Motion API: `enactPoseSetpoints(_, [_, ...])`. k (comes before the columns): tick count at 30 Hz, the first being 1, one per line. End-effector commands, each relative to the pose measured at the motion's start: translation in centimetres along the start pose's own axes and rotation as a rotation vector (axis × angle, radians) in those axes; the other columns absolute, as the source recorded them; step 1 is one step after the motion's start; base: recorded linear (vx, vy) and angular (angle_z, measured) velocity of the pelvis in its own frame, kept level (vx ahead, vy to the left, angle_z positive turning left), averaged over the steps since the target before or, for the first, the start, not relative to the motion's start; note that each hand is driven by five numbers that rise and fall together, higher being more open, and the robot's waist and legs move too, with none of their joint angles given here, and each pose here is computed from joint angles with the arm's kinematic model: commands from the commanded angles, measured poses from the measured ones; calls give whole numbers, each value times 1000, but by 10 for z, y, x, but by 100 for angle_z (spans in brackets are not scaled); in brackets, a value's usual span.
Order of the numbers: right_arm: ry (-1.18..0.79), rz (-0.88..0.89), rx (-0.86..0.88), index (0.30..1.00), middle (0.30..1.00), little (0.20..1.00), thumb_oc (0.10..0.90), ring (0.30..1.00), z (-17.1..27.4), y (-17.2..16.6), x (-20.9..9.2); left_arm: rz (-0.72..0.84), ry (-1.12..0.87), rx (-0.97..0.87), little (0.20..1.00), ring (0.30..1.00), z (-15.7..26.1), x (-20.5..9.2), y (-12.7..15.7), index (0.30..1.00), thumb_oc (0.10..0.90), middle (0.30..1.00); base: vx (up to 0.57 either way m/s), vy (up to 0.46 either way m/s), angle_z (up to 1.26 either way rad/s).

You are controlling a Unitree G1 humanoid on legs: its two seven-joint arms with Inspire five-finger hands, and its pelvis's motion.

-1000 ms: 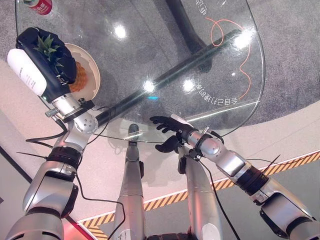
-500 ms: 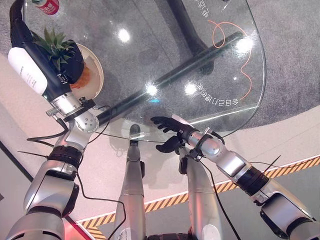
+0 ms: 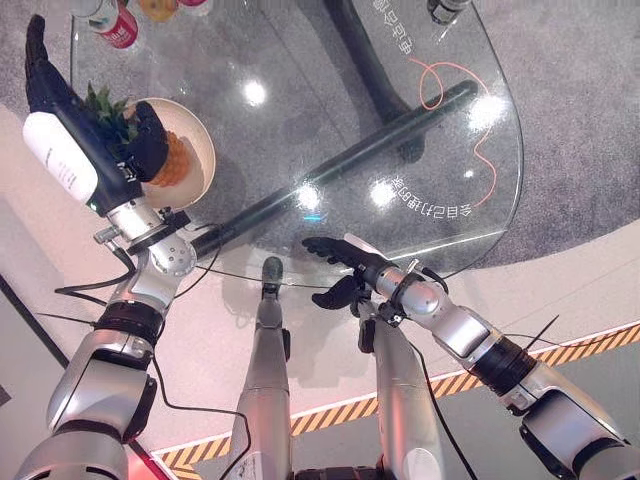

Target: Pick up the fruit to the plate

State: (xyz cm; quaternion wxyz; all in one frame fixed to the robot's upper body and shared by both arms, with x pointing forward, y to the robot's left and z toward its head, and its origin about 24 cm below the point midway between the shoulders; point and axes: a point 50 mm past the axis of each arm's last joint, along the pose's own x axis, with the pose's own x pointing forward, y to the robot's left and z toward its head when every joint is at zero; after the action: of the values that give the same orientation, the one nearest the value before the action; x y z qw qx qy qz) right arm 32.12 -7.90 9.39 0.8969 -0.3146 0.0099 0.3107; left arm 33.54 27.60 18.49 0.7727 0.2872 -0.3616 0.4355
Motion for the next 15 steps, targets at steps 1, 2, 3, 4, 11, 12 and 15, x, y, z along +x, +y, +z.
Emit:
enactPoseSetpoints(1, [-163,15,64,900,900,900,800,900,22,13,-7,147,-36,-99,900,900,8,25,18,900,800,900,10,-51,-1])
enactPoseSetpoints(2, [-163,14,64,900,900,900,800,900,22,13,-8,145,-34,-98,900,900,7,23,18,900,800,900,-2,-54,0])
enactPoseSetpoints(3, [-164,12,66,900,900,900,800,900,21,14,-8,139,-30,-95,900,900,5,20,19,900,800,900,13,-49,-1])
enactPoseSetpoints(4, [-162,12,67,900,900,900,800,900,21,14,-8,135,-26,-94,900,900,3,18,20,900,800,900,19,-66,-1])
enactPoseSetpoints(11, [-157,4,78,900,900,900,800,900,15,15,-13,144,-32,-101,900,900,-3,6,30,900,800,900,18,-60,0])
enactPoseSetpoints(12, [-157,4,82,900,900,900,800,900,14,16,-13,142,-37,-103,900,900,-3,4,31,900,800,900,24,-63,-1])
enactPoseSetpoints(15, [-155,4,86,900,900,900,800,900,13,16,-14,135,-51,-104,900,900,-1,2,32,900,800,900,25,-62,-4])
